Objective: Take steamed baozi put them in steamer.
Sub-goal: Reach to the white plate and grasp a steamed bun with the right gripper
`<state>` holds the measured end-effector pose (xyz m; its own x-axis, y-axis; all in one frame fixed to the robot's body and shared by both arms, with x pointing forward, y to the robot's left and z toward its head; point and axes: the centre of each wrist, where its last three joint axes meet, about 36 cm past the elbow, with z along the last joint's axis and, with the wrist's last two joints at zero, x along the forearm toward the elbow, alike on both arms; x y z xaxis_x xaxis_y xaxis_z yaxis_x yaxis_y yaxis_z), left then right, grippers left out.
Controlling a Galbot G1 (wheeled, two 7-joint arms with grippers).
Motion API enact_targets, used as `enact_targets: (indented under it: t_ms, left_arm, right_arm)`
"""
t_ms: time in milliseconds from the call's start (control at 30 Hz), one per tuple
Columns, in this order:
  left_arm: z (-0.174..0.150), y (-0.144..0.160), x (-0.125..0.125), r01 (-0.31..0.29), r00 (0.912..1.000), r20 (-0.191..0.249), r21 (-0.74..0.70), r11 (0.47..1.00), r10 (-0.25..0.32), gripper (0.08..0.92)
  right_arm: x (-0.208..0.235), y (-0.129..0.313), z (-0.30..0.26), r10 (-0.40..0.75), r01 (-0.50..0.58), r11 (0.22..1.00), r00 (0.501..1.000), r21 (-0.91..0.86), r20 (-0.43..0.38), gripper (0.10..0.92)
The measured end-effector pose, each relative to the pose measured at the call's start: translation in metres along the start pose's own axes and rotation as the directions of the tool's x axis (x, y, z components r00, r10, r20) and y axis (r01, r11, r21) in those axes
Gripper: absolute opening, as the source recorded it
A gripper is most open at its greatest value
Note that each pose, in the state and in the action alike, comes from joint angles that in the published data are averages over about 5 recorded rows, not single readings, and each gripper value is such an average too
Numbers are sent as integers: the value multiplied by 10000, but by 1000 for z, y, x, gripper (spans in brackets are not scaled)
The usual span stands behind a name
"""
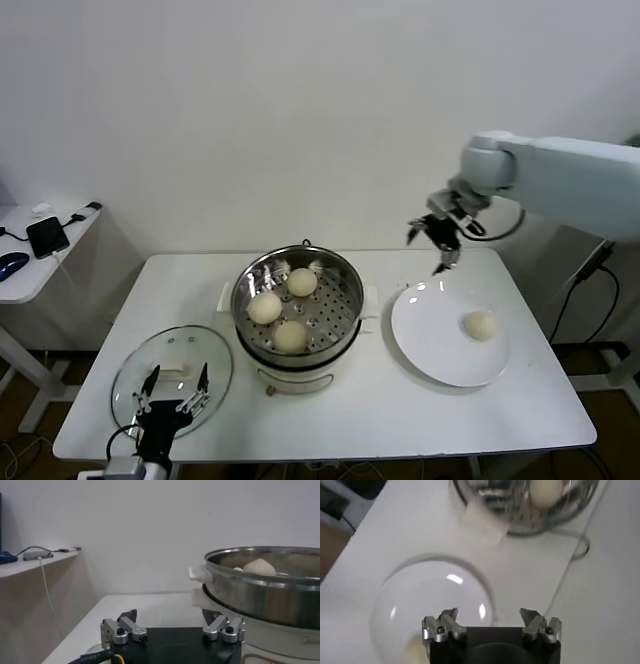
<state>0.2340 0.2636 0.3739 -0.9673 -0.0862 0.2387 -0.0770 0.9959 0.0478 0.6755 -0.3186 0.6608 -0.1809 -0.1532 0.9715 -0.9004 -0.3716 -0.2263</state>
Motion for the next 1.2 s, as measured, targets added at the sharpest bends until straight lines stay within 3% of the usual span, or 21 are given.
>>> enact_targets:
  t_ms: [467, 1200]
  left_arm:
    - [10, 0, 2, 118, 9995, -308, 23, 9999, -117, 823]
    - [17, -1, 2, 118, 9990, -436, 27, 9999, -116, 823]
  right_arm:
    - [-96, 78, 100, -799, 587, 9465, 9953, -3173, -542, 823]
    - [-180, 91, 118, -1012, 572, 9083, 9912, -4145, -850, 823]
